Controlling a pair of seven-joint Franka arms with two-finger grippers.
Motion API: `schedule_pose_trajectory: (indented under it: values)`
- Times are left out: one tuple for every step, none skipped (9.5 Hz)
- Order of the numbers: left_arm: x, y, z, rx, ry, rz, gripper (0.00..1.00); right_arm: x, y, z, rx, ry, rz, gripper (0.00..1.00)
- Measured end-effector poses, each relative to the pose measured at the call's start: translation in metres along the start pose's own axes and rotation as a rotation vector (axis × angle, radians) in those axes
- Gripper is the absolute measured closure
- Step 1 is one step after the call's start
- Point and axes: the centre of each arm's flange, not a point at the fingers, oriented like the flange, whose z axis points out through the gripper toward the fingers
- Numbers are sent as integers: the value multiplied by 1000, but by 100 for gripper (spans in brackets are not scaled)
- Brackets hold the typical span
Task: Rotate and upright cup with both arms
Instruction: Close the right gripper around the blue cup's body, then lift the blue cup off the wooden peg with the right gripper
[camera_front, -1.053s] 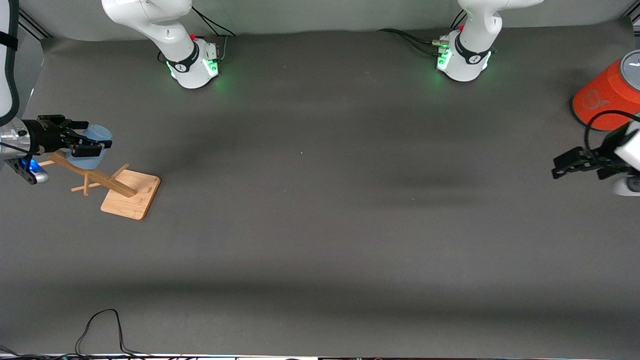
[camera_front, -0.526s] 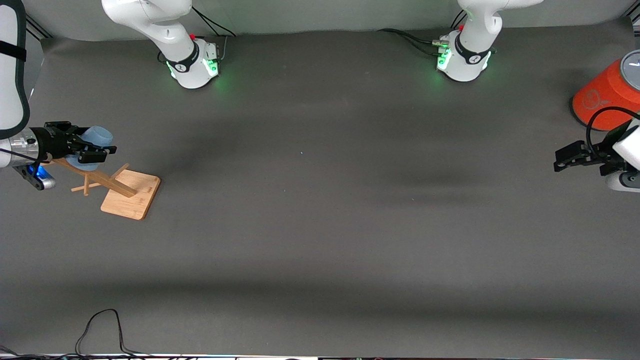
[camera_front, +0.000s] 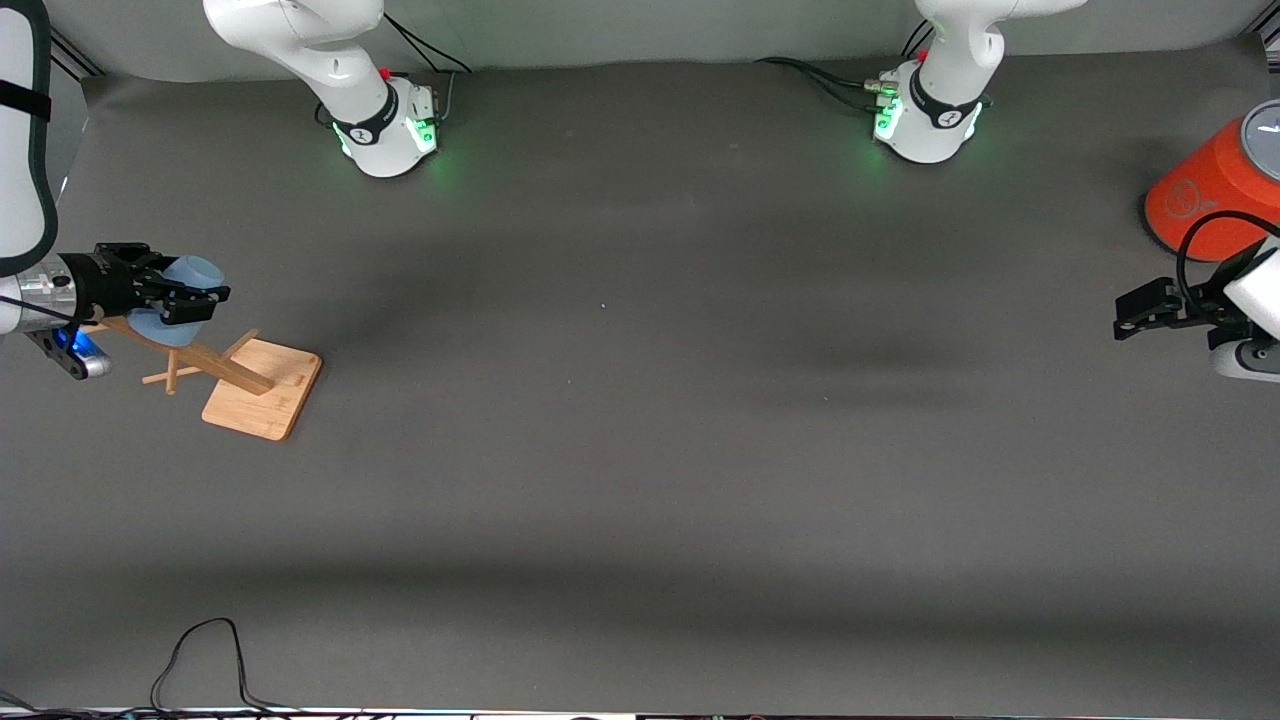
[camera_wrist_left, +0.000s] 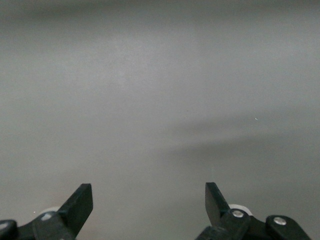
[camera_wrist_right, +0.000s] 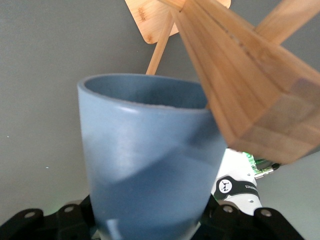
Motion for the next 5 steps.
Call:
schedule_pose_trajectory:
  values:
    - [0,0,0,0,0,0,0,-3,-1,-2,17,-11,-6,29]
    - [0,0,0,0,0,1,0,-7,-2,-4,35,-19,-11,29]
    - [0,0,0,0,0,1,0,-12,-2,-7,49,-31,-18,29]
    - [0,-1,0,1,0,0,0,-18,-1,-10,61,-41,-24,29]
    - [0,-1,0,1,0,-1,0,-24,-1,-13,78,-58,-30,29]
